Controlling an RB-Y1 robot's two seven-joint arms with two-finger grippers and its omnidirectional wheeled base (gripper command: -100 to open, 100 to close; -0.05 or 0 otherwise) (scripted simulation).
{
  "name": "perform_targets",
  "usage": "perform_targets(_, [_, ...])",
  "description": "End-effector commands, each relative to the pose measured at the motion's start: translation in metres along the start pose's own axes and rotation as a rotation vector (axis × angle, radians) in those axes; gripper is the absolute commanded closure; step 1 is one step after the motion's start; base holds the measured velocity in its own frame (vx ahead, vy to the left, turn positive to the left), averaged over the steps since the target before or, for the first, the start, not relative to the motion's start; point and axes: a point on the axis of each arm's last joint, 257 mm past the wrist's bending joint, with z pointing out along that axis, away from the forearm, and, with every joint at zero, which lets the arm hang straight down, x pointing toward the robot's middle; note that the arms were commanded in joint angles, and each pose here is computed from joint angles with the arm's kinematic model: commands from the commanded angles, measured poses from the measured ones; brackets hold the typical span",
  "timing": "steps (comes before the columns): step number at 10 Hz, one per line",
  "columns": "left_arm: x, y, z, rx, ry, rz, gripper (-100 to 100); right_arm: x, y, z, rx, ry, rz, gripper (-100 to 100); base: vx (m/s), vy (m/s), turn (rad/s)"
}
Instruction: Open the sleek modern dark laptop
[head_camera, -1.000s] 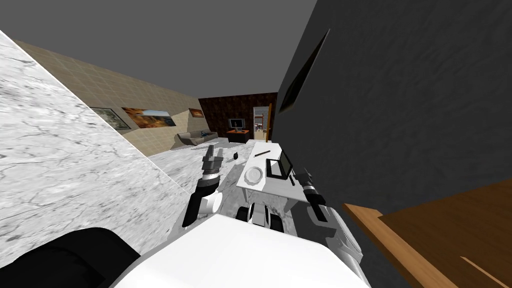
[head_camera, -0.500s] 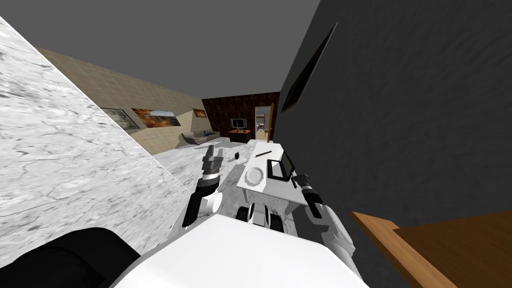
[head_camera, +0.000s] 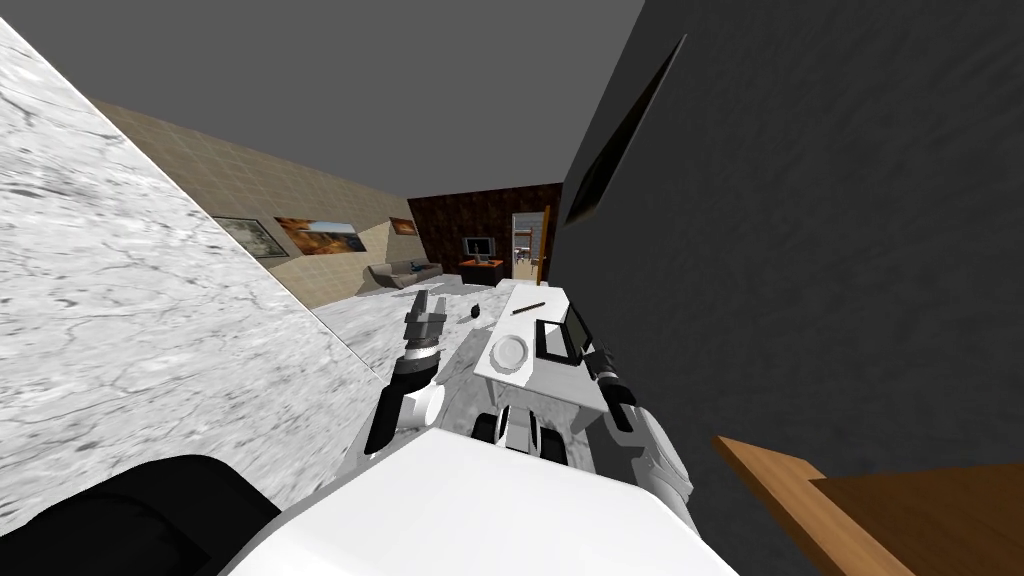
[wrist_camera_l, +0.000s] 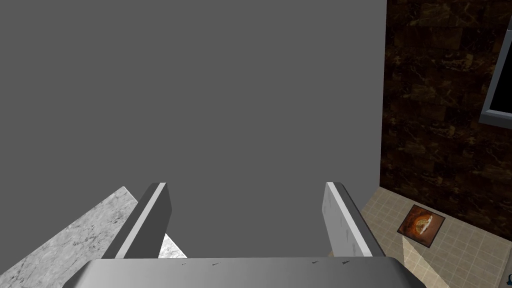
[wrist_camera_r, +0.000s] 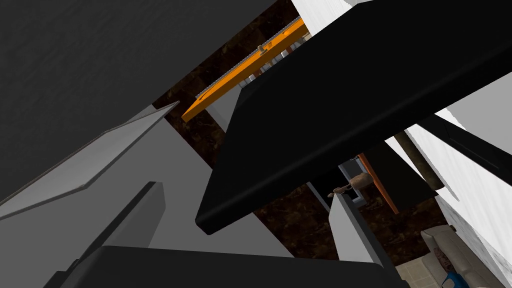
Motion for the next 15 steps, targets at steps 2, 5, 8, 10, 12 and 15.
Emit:
perform_targets(2, [0.000, 0.000, 0.000, 0.000, 0.000, 0.000, 0, 0.000, -0.003, 0.007, 0.005, 0.004, 0.000, 100, 0.012, -0.002, 0.013])
perform_targets(5, [0.000, 0.000, 0.000, 0.000, 0.000, 0.000, 0, -0.001, -0.001, 0.001, 0.003, 0.000, -0.078, 100, 0.024, 0.057, 0.001])
perform_targets(8, [0.000, 0.000, 0.000, 0.000, 0.000, 0.000, 0, -0.002, 0.002, -0.008, 0.000, -0.005, -0.192, 100, 0.034, 0.061, -0.020])
perform_targets(10, [0.000, 0.000, 0.000, 0.000, 0.000, 0.000, 0, -0.002, 0.004, -0.014, -0.002, -0.008, -0.270, 100, 0.041, 0.075, -0.017])
perform_targets(12, [0.000, 0.000, 0.000, 0.000, 0.000, 0.000, 0, -0.002, 0.005, -0.018, -0.003, -0.009, -0.313, 100, 0.027, 0.049, -0.012])
perform_targets(15, [0.000, 0.000, 0.000, 0.000, 0.000, 0.000, 0, 0.000, 0.008, -0.023, -0.009, -0.005, -0.360, 100, 0.029, 0.060, -0.013])
